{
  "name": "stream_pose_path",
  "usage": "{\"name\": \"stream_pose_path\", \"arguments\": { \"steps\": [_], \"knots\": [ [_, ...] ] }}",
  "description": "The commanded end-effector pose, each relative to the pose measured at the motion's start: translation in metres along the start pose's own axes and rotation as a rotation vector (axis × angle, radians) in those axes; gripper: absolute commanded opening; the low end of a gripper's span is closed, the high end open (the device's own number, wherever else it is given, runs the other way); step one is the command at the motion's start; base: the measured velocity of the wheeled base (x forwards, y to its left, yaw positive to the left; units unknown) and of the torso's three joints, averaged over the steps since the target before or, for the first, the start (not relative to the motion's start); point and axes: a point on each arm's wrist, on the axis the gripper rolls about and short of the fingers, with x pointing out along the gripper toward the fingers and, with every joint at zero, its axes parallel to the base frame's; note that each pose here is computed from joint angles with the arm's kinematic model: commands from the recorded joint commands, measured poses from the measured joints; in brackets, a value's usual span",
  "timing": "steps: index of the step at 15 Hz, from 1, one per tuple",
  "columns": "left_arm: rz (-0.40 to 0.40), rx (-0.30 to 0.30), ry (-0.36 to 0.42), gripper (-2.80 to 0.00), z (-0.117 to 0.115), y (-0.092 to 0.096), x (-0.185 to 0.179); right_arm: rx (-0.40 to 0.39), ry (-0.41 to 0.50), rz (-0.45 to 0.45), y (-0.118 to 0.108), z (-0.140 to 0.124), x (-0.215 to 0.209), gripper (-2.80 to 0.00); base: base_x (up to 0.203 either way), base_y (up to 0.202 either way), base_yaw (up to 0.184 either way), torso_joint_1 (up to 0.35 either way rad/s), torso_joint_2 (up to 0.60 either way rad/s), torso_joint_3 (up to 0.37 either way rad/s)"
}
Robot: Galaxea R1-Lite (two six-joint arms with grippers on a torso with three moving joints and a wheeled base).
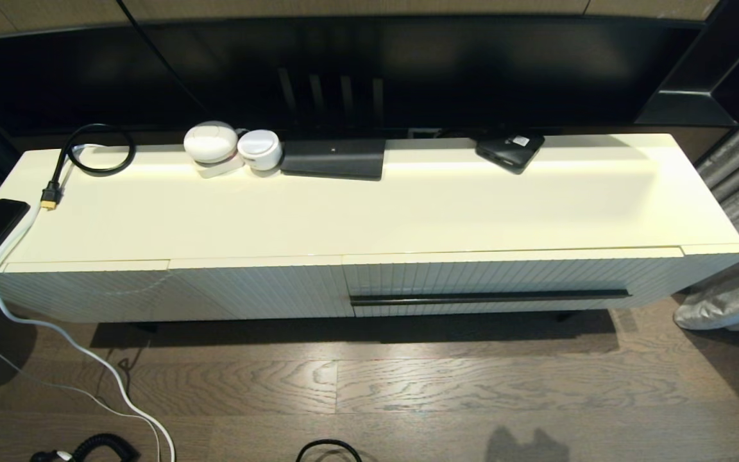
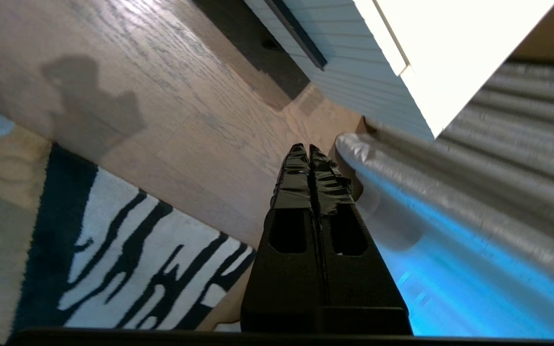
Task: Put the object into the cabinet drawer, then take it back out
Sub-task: Open the drawer
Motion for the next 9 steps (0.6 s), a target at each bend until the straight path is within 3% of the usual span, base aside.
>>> {"name": "stream_pose_path", "arguments": {
  "steps": [1,4,9],
  "knots": [
    [0.001,0.0,0.0,-2.8,0.0,0.0,0.0,-0.043,-0.035,0.01,0.009,-0.008,-0.009,-2.8,0.0,0.0,0.0,0.0,0.0,0.0],
    [0.0,0.0,0.0,-2.8,0.0,0.0,0.0,-0.146,-0.066,0.064,0.018,-0.006,-0.007,-2.8,0.0,0.0,0.0,0.0,0.0,0.0],
    [0.0,0.0,0.0,-2.8,0.0,0.0,0.0,-0.342,-0.086,0.191,0.041,0.026,0.034,-2.8,0.0,0.0,0.0,0.0,0.0,0.0]
  ]
}}
